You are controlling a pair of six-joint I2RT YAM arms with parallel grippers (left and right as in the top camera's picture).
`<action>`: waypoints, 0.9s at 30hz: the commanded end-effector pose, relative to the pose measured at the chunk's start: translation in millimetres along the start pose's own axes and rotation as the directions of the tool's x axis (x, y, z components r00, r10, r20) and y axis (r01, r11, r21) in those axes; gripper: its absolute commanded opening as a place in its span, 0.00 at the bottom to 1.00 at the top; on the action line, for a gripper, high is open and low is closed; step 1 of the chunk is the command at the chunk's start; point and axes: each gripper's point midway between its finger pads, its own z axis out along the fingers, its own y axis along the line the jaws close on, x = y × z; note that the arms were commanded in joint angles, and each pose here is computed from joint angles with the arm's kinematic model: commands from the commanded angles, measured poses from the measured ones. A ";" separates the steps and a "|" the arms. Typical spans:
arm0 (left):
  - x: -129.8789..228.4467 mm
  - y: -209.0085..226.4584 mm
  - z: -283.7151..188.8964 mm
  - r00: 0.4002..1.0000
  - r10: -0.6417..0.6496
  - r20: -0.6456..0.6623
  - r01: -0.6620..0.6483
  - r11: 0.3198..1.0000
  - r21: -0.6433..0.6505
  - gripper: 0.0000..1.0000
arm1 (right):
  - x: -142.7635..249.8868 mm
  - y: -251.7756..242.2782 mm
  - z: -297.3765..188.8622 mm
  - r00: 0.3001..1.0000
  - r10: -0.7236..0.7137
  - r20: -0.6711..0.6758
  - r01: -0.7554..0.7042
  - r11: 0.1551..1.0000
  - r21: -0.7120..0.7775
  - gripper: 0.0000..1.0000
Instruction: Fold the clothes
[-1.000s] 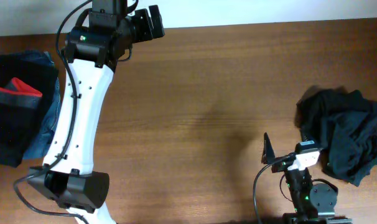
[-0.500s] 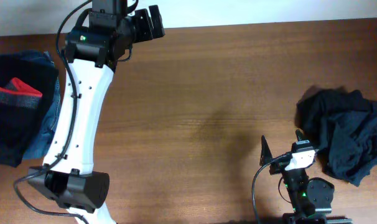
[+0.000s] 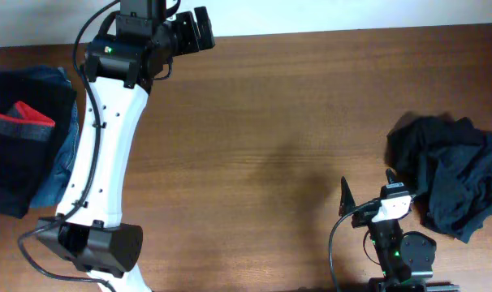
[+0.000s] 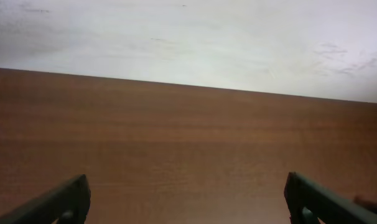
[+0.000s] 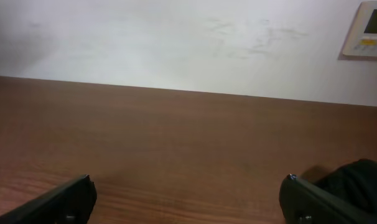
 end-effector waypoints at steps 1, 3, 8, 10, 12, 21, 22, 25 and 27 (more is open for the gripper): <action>-1.2 6.0 -15.0 1.000 0.003 0.003 -0.003 1.000 -0.028 0.99 | 2.3 1.0 0.1 1.000 0.001 0.000 -0.001 1.000 -0.007 0.99; 2.0 20.1 -16.1 0.999 0.046 -0.007 -0.046 0.993 -0.105 0.99 | 2.3 1.0 0.1 1.000 0.001 0.000 -0.001 1.000 -0.007 0.99; 12.1 34.6 -30.8 0.937 0.337 -0.095 -0.349 0.922 -0.168 0.99 | 2.3 1.0 0.1 1.000 0.001 0.000 -0.001 1.000 -0.007 0.99; 9.3 33.3 -42.2 0.910 0.405 -0.089 -0.414 0.896 -0.162 0.99 | 2.3 1.0 0.1 1.000 0.001 0.000 -0.001 1.000 -0.007 0.99; 5.6 37.5 -58.9 0.901 0.428 -0.065 -0.433 0.885 -0.172 0.99 | 2.3 1.0 0.1 1.000 0.001 0.000 -0.001 1.000 -0.007 0.99; 31.0 69.5 -88.4 0.913 0.390 0.122 -0.368 0.915 -0.165 0.99 | 2.3 1.0 0.1 1.000 0.001 0.000 -0.001 1.000 -0.007 0.99; 39.6 75.0 -89.0 0.911 0.386 0.145 -0.362 0.917 -0.166 0.99 | 2.3 1.0 0.1 1.000 0.001 0.000 -0.001 1.000 -0.007 0.99; 70.0 94.2 -86.7 0.906 0.375 0.198 -0.344 0.923 -0.174 0.99 | 2.3 1.0 0.1 1.000 0.001 0.000 -0.001 1.000 -0.007 0.99; 102.6 105.7 -85.0 0.891 0.376 0.253 -0.338 0.924 -0.181 0.99 | 2.3 1.0 0.1 1.000 0.001 0.000 -0.001 1.000 -0.007 0.99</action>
